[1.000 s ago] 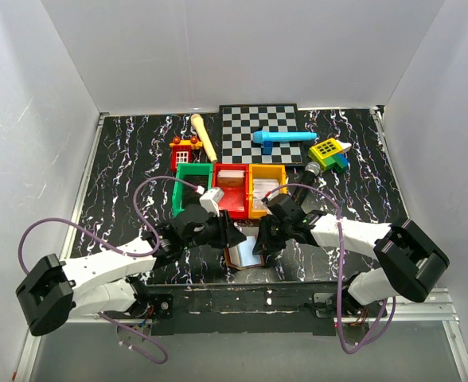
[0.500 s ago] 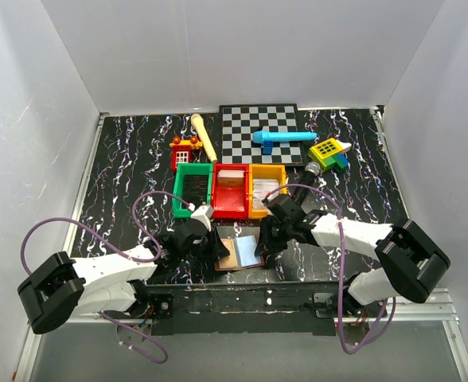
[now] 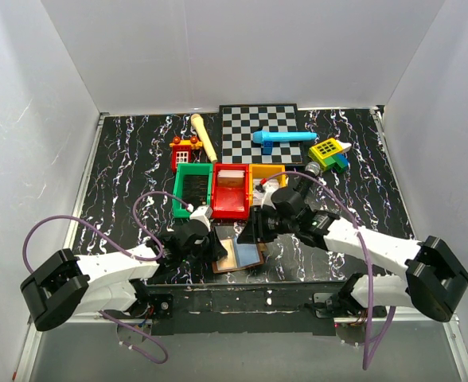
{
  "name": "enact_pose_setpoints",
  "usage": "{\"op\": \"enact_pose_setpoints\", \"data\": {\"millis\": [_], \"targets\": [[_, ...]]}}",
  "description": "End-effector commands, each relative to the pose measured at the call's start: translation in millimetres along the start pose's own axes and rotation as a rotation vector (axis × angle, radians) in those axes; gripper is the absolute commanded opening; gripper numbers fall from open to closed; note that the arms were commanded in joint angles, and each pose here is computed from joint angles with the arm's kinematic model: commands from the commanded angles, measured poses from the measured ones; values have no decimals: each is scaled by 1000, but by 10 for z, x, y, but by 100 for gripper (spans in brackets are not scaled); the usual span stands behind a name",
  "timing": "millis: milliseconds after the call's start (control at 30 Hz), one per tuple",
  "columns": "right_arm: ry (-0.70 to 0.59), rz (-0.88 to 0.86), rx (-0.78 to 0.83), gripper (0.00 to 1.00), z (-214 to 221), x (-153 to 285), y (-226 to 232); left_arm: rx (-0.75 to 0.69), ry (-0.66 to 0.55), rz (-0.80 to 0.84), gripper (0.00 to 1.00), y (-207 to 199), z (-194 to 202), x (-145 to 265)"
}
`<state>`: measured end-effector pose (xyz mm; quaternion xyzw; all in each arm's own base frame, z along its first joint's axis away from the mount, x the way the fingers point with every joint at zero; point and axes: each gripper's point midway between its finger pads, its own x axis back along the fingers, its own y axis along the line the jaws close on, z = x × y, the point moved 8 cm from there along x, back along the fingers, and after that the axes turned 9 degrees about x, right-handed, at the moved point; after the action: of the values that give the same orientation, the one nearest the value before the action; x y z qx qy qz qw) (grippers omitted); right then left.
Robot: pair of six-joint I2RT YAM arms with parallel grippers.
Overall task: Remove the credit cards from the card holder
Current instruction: Remove the credit card from the card holder.
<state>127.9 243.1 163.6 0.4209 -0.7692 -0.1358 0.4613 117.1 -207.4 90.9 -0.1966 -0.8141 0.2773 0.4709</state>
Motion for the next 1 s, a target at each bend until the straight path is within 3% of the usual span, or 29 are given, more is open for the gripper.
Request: {"op": "enact_pose_setpoints", "data": {"millis": [0,167,633,967], "targets": [[-51,-188,41,45,-271,-96,360,-2,-35,-1,13,-24,-46,25],[122,-141,-15,47,-211,-358,273,7,-53,-15,13,27,-45,111],[181,29,-79,47,33,-571,-71,-17,-68,-53,12,120,-33,99],[227,61,-100,43,129,-647,-170,-11,-55,-122,1,215,2,47]]}}
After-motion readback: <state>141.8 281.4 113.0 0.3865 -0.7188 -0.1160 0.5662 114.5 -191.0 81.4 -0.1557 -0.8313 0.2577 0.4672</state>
